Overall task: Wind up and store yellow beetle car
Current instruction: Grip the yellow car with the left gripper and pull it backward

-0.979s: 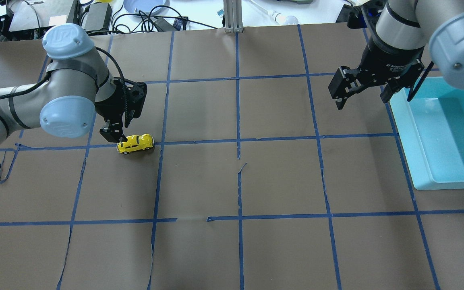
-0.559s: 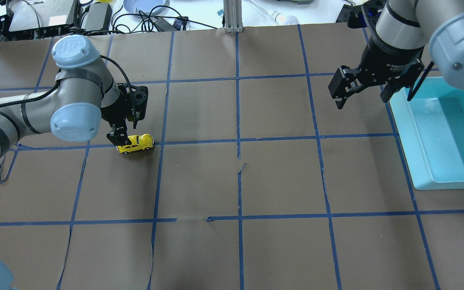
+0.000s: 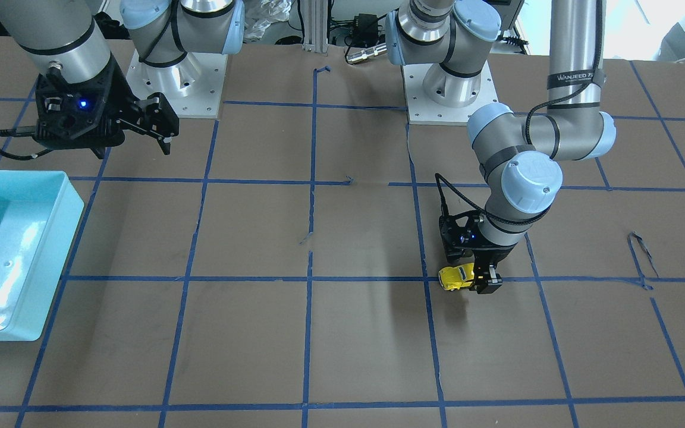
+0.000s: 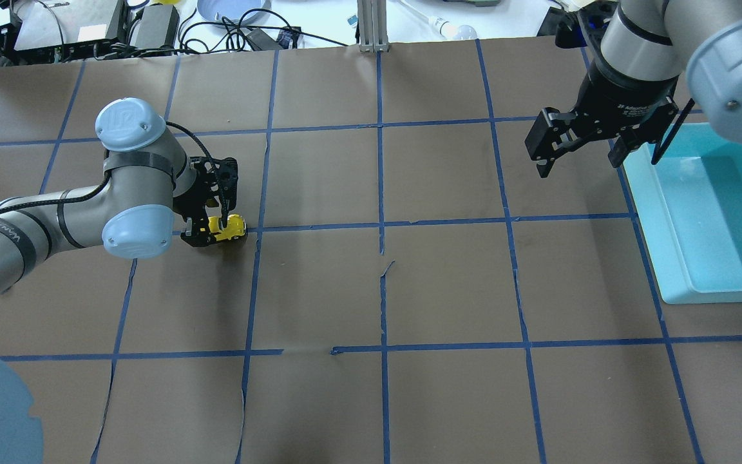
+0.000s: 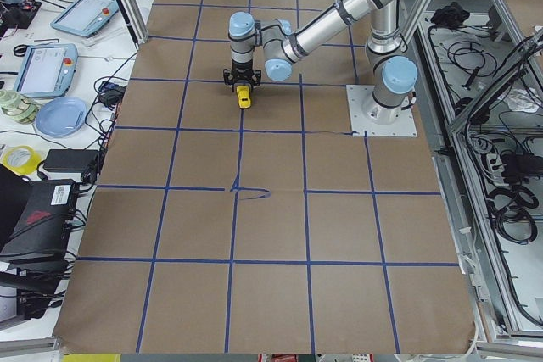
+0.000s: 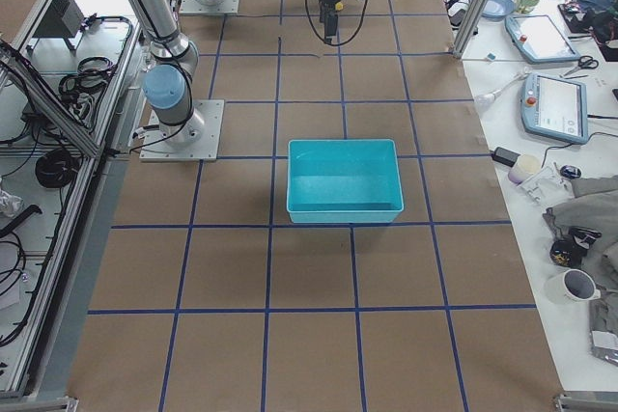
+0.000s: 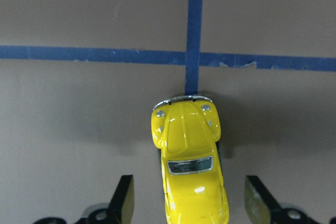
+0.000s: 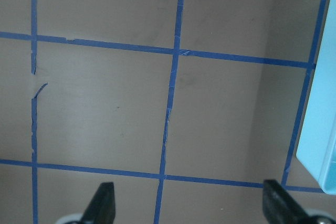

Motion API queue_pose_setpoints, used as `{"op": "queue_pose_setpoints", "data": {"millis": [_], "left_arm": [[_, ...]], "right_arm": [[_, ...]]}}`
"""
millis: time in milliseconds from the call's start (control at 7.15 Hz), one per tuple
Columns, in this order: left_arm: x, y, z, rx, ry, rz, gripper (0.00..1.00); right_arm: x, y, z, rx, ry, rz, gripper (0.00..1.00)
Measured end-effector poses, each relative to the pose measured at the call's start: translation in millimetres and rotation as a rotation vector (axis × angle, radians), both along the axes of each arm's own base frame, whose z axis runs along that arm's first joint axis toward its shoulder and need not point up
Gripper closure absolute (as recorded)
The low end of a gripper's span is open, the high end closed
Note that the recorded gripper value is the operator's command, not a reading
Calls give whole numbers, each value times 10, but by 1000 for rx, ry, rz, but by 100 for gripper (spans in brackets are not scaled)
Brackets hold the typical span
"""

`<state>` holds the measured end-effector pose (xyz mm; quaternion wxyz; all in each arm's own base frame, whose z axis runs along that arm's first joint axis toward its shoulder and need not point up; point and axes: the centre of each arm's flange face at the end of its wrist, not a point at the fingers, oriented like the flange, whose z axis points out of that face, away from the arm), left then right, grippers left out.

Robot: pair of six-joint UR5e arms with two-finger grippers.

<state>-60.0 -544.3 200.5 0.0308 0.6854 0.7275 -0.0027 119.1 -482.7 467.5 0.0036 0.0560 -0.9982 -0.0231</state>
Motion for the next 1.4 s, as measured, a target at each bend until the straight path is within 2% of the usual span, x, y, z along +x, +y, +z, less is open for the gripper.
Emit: {"op": "queue_pose_setpoints", "data": {"millis": [140, 420, 559, 839, 1399], "left_arm": [[25, 3, -27, 4, 1, 10, 42], [63, 0, -82, 15, 4, 18, 66], [72, -4, -89, 17, 4, 18, 74], [101, -26, -85, 16, 4, 18, 80], [376, -58, -138, 26, 3, 15, 80]], "right_arm": [[-1, 2, -4, 2, 1, 0, 0], [-1, 4, -9, 4, 1, 0, 0], [-1, 4, -9, 4, 1, 0, 0], [0, 3, -7, 3, 0, 0, 0], [3, -16, 13, -14, -3, 1, 0]]}}
